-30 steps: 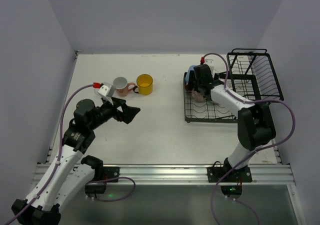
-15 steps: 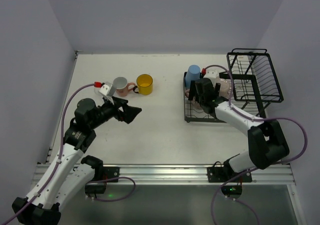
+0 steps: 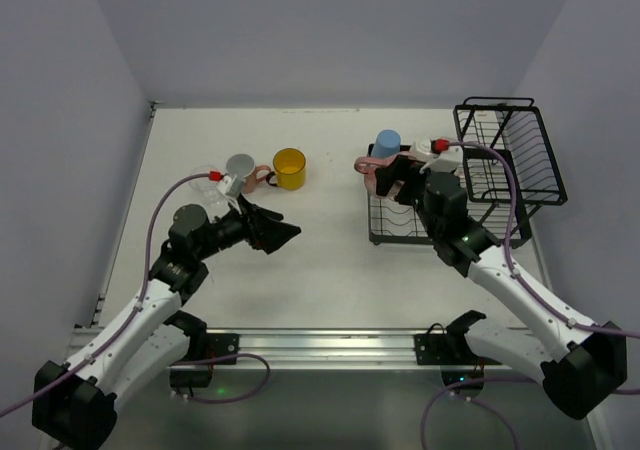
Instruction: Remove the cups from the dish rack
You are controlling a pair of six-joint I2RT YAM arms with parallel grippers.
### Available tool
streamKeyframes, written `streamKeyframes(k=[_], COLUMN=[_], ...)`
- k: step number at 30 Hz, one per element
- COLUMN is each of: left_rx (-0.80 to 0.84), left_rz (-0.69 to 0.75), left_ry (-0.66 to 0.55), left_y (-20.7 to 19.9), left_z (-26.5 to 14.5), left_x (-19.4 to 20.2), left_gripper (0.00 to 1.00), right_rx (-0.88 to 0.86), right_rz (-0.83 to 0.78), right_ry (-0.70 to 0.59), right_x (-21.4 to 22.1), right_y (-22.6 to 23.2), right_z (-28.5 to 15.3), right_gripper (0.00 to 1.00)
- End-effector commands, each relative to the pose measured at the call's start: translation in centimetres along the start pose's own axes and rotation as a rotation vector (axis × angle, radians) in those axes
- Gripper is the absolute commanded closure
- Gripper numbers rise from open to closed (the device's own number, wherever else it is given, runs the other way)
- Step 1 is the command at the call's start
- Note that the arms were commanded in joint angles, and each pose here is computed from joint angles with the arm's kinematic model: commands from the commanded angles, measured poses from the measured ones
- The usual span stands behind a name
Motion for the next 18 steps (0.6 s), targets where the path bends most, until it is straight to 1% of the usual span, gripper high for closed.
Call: streamKeyframes(k=[1,2,3,4,5,6,7,9,10,12,13,18], left_rx=[0.170,0.182,0.211,0.205,0.220,0.223,0.208,0.206,0.198,0.199,0.195,0.169], left_rz=[-0.009,-0.008,0.001,-0.001,0.000,0.006,0.004,0.011,0.014,0.021,0.024,0.031], left_ry=[-0.014,-0.010,-0.002,-0.013,-0.007,-0.019,-0.037,-0.051,-0.064,-0.068,-0.069,-0.076], left_y=[-2.2,-2.4,-2.9,-2.8,-3.2,-3.1,-2.9,-2.8,-2.6,-2.6,-2.5,-2.0], left_z=[1.4,1.7,2.3,2.7,3.0,3.3,3.6,4.0,4.1,4.5,4.6,5.2], left_x=[0.2,0.5,0.9,1.1,1.4,1.4,1.3,1.3,1.3,1.4,1.5,1.7], left_gripper=[0.10,0.10,0.10,0.10,0.10,0.10,0.10,0.10,0.10,0.11,0.11,0.14], right_rx=[-0.262,-0.337,-0.437,-0.518,-0.605,-0.651,-0.701,-0.792,-0.833,-0.896,-0.922,-0.976], right_rz=[0.240,0.279,0.332,0.365,0.406,0.426,0.445,0.493,0.512,0.552,0.561,0.605], right_ry=[-0.124,-0.139,-0.103,-0.117,-0.075,-0.066,-0.083,-0.036,-0.048,0.015,0.012,0.069], right_x=[-3.1,-3.5,-3.0,-3.4,-2.8,-2.8,-3.3,-2.7,-3.0,-2.2,-2.3,-1.3], right_y=[3.8,4.9,6.0,7.0,8.0,8.5,9.0,10.1,10.5,11.2,11.5,12.3], right_z=[-2.4,-3.0,-3.9,-4.5,-5.2,-5.7,-6.1,-7.0,-7.4,-7.5,-7.6,-7.4], right_gripper=[0.61,0.61,0.61,0.61,0.61,0.61,0.61,0.62,0.62,0.62,0.62,0.62])
Point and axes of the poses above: each gripper's point midway between its finger pads, its own z axis out along the fingers, its own y axis along the line the jaws close on, x = y × z, the point moved 6 cm from there along -z, back along the fingers, and after that the axes turned 8 degrees about -z, right-handed, at the moved point
